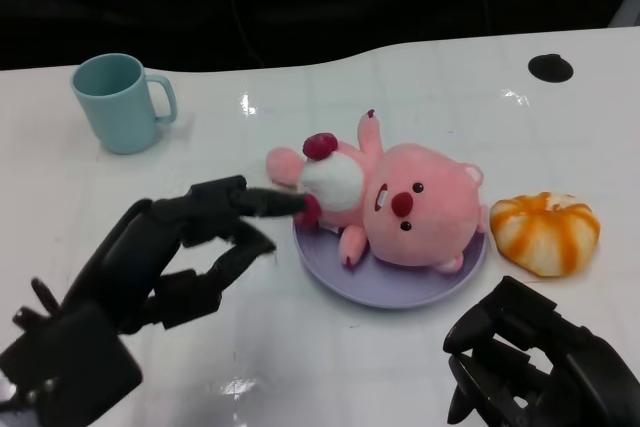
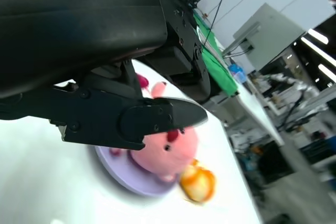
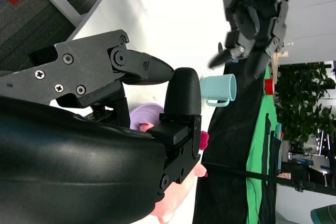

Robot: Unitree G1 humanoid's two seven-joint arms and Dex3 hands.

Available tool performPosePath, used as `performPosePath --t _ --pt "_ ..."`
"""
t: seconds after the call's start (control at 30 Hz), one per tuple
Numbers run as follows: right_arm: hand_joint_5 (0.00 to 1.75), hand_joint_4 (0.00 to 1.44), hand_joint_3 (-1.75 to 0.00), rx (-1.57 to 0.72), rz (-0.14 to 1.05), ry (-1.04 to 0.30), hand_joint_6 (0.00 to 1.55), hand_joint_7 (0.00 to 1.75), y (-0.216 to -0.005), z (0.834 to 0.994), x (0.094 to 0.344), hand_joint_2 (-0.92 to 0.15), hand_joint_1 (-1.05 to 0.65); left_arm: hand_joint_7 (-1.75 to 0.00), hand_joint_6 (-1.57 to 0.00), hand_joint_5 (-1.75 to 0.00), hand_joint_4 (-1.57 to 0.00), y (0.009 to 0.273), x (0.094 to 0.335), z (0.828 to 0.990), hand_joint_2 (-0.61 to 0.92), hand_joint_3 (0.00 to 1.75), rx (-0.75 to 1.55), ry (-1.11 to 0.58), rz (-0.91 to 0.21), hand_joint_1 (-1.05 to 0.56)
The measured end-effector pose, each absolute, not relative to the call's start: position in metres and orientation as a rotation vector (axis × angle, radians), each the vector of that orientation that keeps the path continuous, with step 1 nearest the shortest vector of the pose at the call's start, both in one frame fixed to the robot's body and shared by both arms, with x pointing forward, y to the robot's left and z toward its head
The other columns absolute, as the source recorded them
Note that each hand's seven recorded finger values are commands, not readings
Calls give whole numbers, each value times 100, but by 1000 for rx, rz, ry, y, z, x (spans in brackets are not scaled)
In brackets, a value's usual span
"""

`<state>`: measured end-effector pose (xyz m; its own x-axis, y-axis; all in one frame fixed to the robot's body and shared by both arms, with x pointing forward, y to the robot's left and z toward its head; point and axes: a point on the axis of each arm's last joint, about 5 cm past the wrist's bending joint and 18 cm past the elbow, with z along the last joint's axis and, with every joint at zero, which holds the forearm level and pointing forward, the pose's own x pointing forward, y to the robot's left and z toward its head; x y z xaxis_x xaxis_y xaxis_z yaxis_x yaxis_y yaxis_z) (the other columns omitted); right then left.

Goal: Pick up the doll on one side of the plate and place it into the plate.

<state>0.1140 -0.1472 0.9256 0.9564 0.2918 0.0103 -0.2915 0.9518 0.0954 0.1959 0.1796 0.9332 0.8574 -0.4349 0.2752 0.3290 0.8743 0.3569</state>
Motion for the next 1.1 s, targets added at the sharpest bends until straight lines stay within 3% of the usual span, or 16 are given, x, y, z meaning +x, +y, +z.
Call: performPosePath --t 0.03,0.13,0.3,0.43,1.1 --pt "173 58 -56 96 296 4 47 160 -147 926 114 -91 -34 -106 -77 -125 -84 182 194 932 46 132 280 -341 -405 2" --pt "173 58 -56 95 294 2 47 160 -148 926 114 -91 -33 -119 -85 -145 -90 186 186 930 49 133 155 -245 -398 0" --pt "173 59 -56 94 296 0 47 160 -148 925 114 -91 -33 -152 -87 -171 -93 187 169 930 43 140 28 -100 -386 -3" --pt "173 59 -56 93 297 -3 48 160 -148 926 115 -90 -34 -166 -80 -174 -94 185 156 928 43 143 -24 2 -359 -5" --pt "173 58 -57 87 288 1 48 160 -151 925 115 -89 -34 -170 -77 -175 -95 193 151 904 43 141 -259 193 -383 -7"
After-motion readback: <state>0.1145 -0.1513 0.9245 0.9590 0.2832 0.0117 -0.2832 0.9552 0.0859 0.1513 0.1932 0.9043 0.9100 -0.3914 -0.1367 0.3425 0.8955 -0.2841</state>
